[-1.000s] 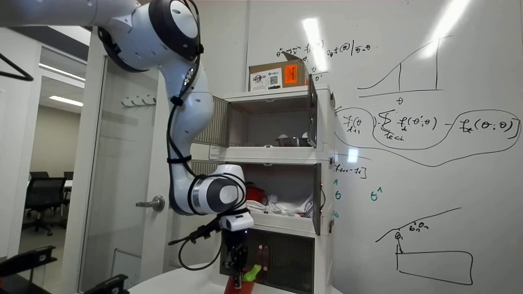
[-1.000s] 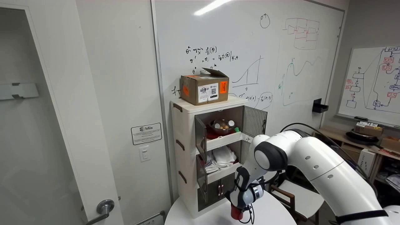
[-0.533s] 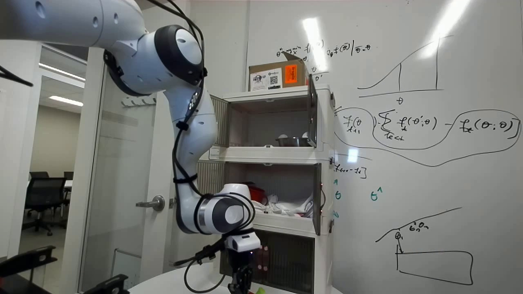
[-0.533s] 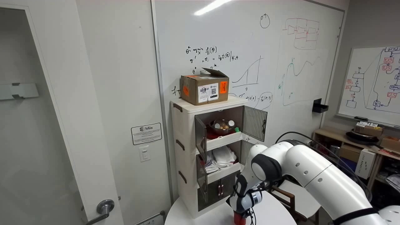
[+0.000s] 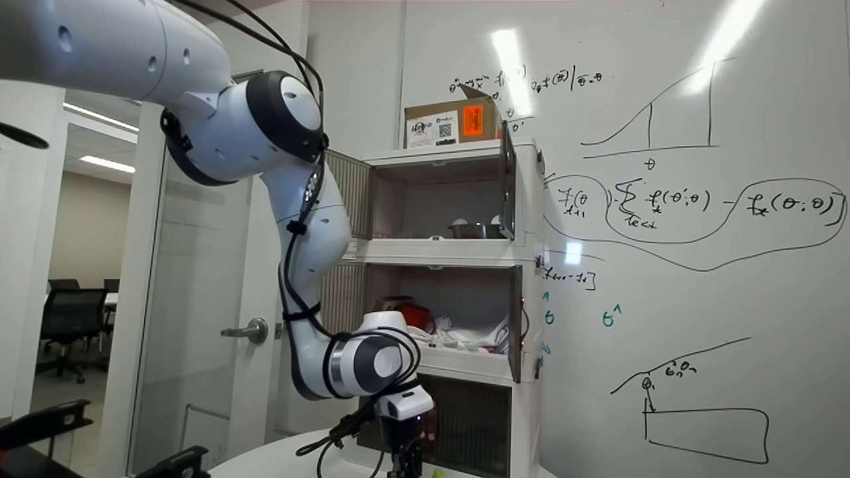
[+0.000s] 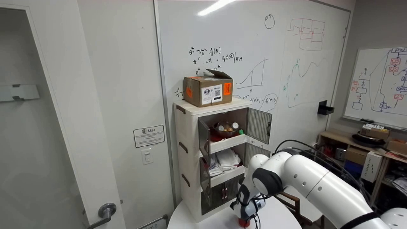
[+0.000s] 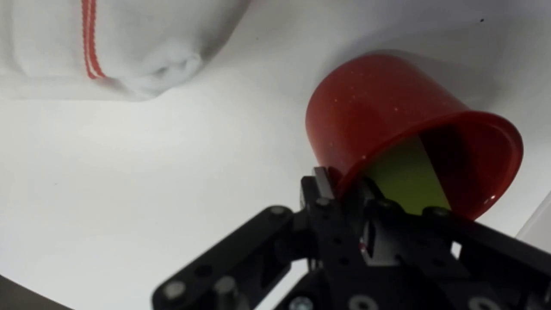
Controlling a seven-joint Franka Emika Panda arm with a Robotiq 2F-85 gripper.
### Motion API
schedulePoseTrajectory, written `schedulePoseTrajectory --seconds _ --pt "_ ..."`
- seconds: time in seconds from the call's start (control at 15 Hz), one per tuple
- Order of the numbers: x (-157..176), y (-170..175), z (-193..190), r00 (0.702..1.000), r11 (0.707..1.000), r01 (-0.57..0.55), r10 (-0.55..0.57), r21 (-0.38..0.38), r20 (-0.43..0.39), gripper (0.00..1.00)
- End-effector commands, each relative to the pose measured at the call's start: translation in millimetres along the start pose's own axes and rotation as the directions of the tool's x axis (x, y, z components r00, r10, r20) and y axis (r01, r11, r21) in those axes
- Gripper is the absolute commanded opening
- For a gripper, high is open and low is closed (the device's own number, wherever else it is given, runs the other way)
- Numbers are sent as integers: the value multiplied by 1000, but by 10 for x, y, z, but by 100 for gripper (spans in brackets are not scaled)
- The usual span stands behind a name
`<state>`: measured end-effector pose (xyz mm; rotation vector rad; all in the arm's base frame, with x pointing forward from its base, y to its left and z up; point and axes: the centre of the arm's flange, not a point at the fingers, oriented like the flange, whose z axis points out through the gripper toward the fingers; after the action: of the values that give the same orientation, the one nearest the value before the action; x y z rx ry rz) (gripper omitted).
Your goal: Move the red cup to the table
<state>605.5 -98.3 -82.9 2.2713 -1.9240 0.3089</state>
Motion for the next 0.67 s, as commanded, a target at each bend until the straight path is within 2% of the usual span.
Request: schedulePoseTrajectory --seconds 0.0,0.33,0.47,0.6 --pt "-26 -85 43 1000 1000 -1 1 6 -1 46" --pt "134 -66 -223 1000 1000 5 -5 13 29 82" --pt "267 -36 -423 998 999 47 -46 -9 41 98" --pt "446 18 -672 993 993 105 -102 -54 60 100"
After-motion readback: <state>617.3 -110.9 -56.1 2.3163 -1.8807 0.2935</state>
